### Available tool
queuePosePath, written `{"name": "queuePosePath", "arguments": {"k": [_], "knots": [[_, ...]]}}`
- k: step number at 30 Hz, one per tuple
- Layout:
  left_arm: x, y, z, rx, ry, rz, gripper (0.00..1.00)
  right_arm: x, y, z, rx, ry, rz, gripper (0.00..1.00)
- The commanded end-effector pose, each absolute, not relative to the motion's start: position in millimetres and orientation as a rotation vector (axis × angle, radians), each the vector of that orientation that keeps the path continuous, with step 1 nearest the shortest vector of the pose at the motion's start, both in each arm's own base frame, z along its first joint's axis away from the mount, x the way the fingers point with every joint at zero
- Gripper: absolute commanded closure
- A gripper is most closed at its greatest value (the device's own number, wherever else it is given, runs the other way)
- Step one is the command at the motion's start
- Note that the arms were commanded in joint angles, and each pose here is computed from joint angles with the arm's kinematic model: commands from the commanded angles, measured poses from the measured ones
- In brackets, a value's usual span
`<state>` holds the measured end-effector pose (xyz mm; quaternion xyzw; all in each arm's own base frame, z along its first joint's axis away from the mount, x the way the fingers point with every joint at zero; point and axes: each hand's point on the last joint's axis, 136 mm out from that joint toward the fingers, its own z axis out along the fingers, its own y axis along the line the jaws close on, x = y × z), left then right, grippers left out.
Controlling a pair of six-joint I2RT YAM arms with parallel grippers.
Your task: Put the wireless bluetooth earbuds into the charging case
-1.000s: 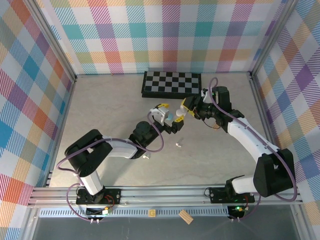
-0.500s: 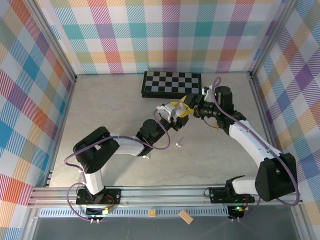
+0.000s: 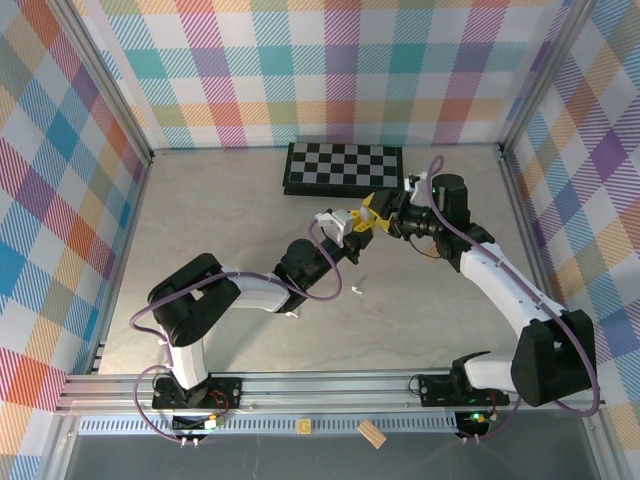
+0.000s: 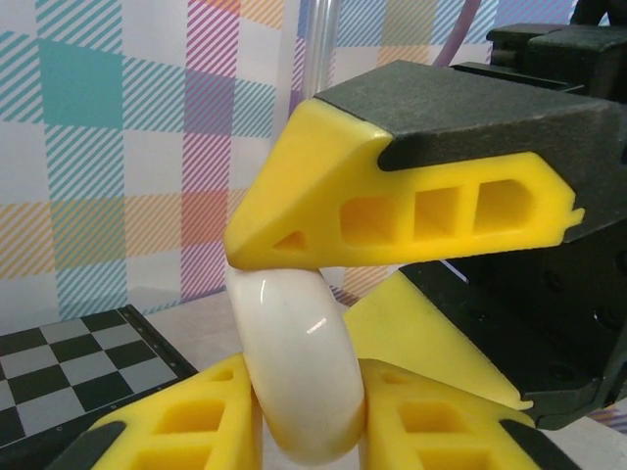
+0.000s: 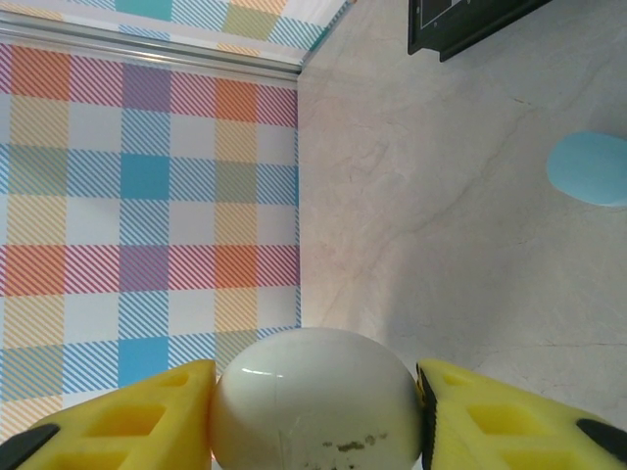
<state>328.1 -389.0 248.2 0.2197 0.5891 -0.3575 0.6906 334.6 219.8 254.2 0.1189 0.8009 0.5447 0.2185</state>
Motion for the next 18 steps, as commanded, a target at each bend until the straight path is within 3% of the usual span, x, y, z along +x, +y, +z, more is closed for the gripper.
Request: {"name": "queuePosePath", "arguments": {"k": [1,6,10,18], "knots": [[318,-389,272,0.5,1.235,-0.832,0.78,327,219,264,0.255,2.194,1.501,0.49],[307,-391,275,0.558,1.212,-0.848,0.81,324,217,266,0.21,2.192,1.461,0.38],[296,-388,271,0.633,1.192,-0.888,0.81,319,214,275,0.069,2.172,1.374,0.21],[270,-364,264,0.843,1.185,-1.03,0.81,286,210,309,-0.571,1.977,1.071,0.12]]}}
